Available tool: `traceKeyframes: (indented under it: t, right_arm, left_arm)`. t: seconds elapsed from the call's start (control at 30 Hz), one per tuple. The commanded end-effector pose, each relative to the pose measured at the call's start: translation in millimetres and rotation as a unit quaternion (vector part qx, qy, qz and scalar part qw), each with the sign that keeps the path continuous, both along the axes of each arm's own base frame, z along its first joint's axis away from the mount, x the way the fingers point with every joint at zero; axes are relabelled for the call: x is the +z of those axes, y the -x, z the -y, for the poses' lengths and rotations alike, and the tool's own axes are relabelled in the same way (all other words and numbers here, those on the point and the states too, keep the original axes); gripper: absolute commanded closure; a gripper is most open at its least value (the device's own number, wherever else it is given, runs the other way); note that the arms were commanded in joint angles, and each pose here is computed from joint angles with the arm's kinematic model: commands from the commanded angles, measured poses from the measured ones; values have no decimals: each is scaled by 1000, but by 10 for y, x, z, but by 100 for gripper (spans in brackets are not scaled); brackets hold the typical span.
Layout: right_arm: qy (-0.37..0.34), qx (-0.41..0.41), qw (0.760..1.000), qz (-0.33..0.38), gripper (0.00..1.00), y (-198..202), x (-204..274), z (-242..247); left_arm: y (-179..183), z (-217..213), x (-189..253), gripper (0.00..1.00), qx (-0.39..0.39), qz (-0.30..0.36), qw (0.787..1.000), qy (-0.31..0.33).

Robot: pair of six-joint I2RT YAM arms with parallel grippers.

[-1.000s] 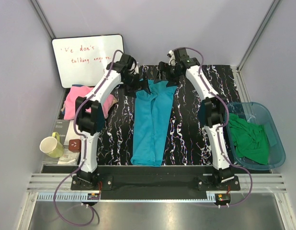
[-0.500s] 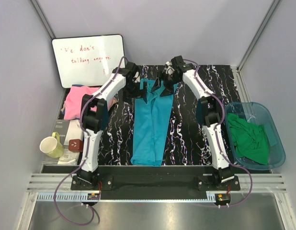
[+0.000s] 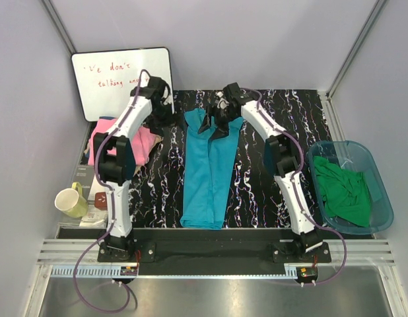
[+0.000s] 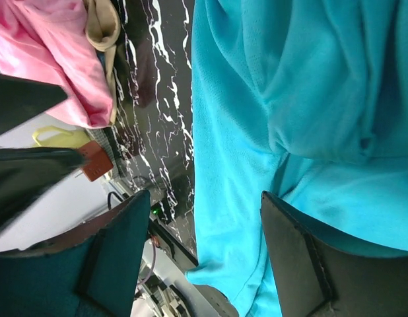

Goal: Fold and stack the t-shirts
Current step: Rotate the tshirt 90 degrees

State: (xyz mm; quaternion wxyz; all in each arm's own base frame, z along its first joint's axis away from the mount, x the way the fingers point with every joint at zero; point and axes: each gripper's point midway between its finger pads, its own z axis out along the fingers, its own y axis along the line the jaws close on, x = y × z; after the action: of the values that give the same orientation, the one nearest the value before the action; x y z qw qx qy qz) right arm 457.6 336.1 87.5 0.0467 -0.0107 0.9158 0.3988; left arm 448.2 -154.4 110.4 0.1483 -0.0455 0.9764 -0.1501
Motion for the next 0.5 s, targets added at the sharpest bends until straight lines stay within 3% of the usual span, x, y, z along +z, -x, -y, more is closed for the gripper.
traceKeyframes:
  t: [0.0, 0.13, 0.3, 0.33, 0.37, 0.47]
  right_arm:
    - [12, -17, 999, 24, 25, -67, 53, -69]
    - [36, -42, 998, 42, 24, -165, 48, -1]
    - [3, -69, 996, 49, 24, -219, 17, -48]
    - [1, -74, 995, 64, 24, -237, 27, -42]
    - [-8, -91, 988, 127, 24, -387, 267, -38]
    - [24, -111, 980, 164, 24, -362, 102, 105]
  left_arm:
    - [-25, -45, 408, 1, -6, 50, 998, 24]
    - [-13, -68, 472, 1, -6, 56, 998, 36]
    - [2, -81, 469, 1, -11, 60, 997, 51]
    - [5, -85, 473, 1, -14, 61, 997, 53]
    - [23, -89, 448, 1, -14, 57, 997, 55]
    - [55, -103, 405, 1, -16, 53, 997, 57]
